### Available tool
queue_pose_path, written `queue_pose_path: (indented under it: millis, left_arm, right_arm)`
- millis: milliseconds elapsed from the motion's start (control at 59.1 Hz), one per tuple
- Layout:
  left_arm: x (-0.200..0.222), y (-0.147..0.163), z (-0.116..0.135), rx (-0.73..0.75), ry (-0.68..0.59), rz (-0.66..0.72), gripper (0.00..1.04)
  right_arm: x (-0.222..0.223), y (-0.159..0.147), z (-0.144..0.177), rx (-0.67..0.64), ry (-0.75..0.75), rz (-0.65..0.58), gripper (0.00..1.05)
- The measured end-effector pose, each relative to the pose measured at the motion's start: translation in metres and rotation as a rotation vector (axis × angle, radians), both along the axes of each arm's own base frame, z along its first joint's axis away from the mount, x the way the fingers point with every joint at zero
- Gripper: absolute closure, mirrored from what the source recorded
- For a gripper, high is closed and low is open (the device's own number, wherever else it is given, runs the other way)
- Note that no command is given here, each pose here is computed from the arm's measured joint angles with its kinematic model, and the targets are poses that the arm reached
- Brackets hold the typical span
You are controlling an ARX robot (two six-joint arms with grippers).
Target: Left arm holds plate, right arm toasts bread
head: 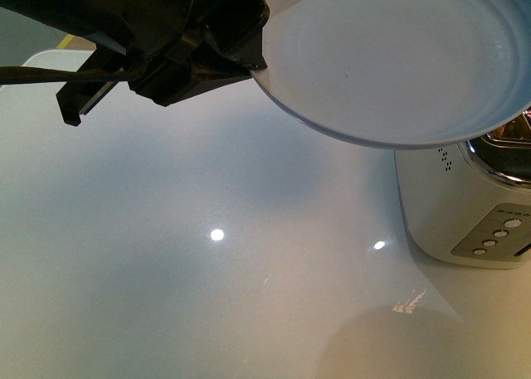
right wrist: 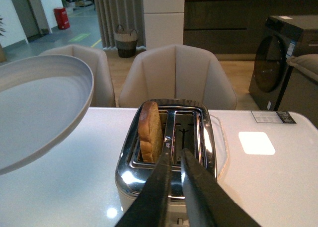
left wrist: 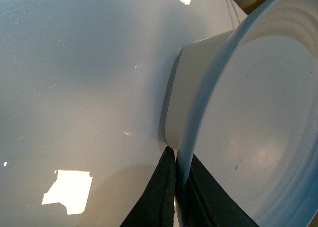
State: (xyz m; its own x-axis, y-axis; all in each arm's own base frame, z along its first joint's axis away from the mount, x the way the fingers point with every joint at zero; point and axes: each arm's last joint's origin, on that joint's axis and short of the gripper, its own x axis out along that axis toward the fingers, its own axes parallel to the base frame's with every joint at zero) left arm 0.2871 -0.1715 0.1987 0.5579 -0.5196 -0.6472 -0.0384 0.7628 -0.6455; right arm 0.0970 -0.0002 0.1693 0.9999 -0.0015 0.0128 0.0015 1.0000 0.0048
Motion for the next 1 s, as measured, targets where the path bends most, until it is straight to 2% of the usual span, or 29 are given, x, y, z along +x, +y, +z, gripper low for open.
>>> queue_pose_path:
  millis: [118,220,440,609,744,879,997]
  left_arm:
    - [0.0,0.0,0.0,0.008,0.0,0.007,1.02]
    - [-0.001,0.001,0.002,0.108,0.014,0.07,1.02]
    - [0.002,0.005,0.008,0.095,0.009,0.079,1.02]
    - [0.009,0.03,0.022,0.061,-0.021,0.12,1.02]
    - [0.022,0.074,0.025,0.084,-0.066,0.171,1.02]
    - [0.039,0.126,0.004,0.152,-0.118,0.207,1.02]
    - [0.053,0.163,-0.031,0.233,-0.119,0.208,1.02]
  right_arm:
    - [0.0,0.0,0.0,0.0,0.0,0.0,0.59]
    - [0.0,0.0,0.0,0.0,0.0,0.0,0.42]
    - [0.0,0.0,0.0,0.0,-0.002,0.0,0.08]
    - [0.0,0.0,0.0,0.0,-0.001,0.0,0.09]
    - [0.0,0.0,0.0,0.0,-0.001,0.0,0.09]
    - [0.0,0.0,0.0,0.0,-0.002,0.0,0.09]
    - [0.0,0.0,0.0,0.0,-0.002,0.0,0.09]
